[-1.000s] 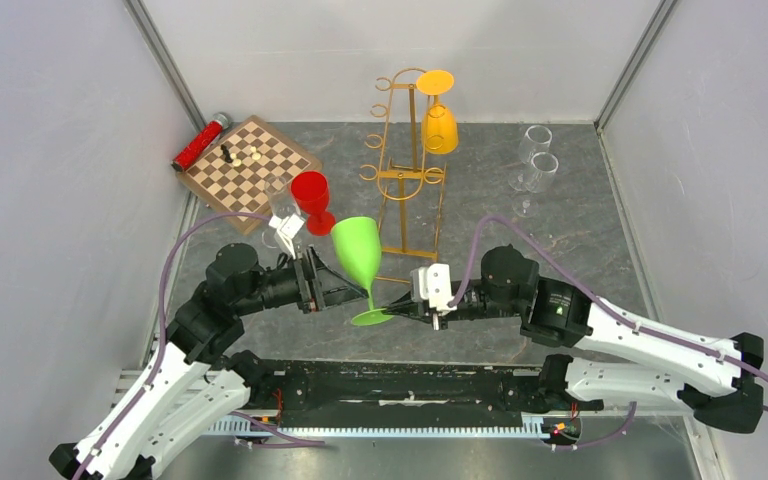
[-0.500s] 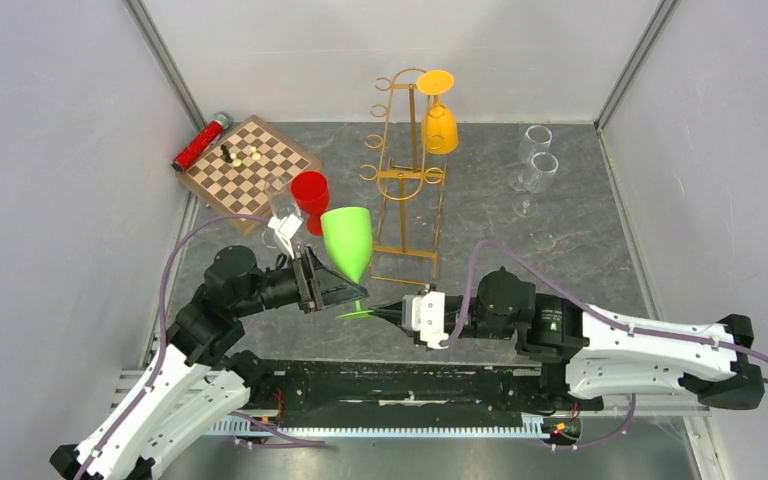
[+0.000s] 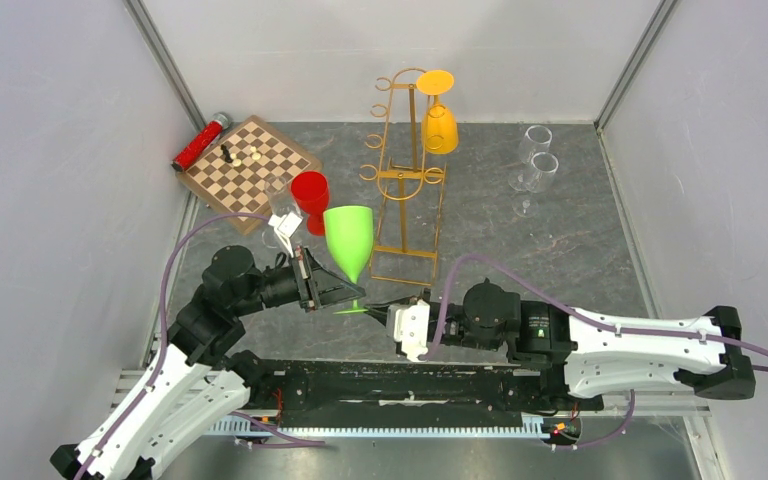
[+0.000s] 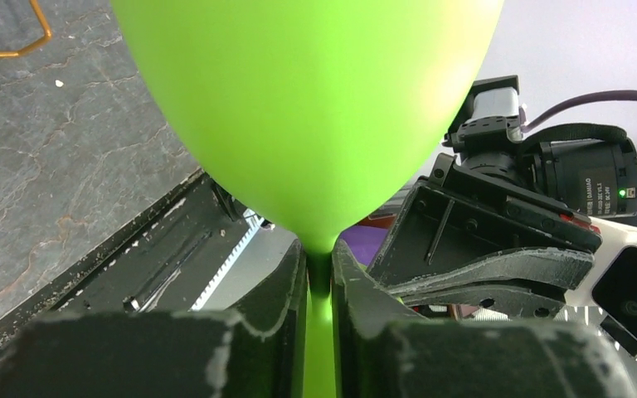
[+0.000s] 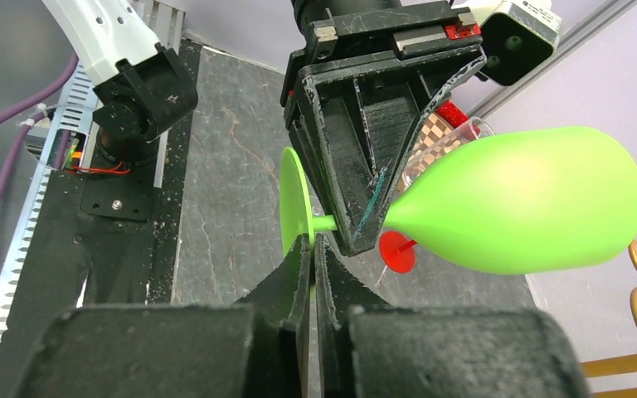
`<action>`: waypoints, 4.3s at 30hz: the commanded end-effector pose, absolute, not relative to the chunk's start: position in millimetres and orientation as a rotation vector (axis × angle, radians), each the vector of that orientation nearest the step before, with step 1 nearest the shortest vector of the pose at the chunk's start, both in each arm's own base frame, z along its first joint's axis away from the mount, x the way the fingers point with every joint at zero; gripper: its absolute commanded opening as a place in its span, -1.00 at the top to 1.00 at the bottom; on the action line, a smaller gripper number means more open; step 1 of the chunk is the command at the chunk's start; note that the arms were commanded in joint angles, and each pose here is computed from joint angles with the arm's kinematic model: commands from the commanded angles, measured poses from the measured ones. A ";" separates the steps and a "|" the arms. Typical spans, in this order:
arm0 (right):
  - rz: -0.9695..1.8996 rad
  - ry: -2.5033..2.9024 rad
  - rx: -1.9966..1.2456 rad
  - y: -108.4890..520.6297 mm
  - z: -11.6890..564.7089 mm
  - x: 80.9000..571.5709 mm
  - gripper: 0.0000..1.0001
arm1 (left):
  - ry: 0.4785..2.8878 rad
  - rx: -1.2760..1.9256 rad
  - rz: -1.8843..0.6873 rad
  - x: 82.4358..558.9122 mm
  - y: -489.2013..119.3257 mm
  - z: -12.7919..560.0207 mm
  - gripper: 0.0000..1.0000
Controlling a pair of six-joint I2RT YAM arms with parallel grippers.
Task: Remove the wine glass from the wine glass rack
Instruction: Place the wine glass at the center of the board.
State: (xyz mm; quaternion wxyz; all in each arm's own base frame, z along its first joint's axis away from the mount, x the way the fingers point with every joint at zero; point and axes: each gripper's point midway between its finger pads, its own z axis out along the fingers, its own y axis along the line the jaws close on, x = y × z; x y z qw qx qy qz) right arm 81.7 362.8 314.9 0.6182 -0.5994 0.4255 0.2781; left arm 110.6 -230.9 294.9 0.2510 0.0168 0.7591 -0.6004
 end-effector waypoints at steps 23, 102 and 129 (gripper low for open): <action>0.551 1.315 -1.245 339.6 382.4 111.6 -0.25 | 2.149 0.246 -1.640 89.8 -232.1 284.0 0.95; 1.653 1.441 -1.505 338.1 347.7 76.7 1.00 | 2.136 0.846 -1.584 24.9 -203.0 257.3 0.82; 1.234 1.659 -1.350 283.3 315.9 87.5 1.00 | 2.183 0.734 -1.334 67.3 -203.8 246.8 0.00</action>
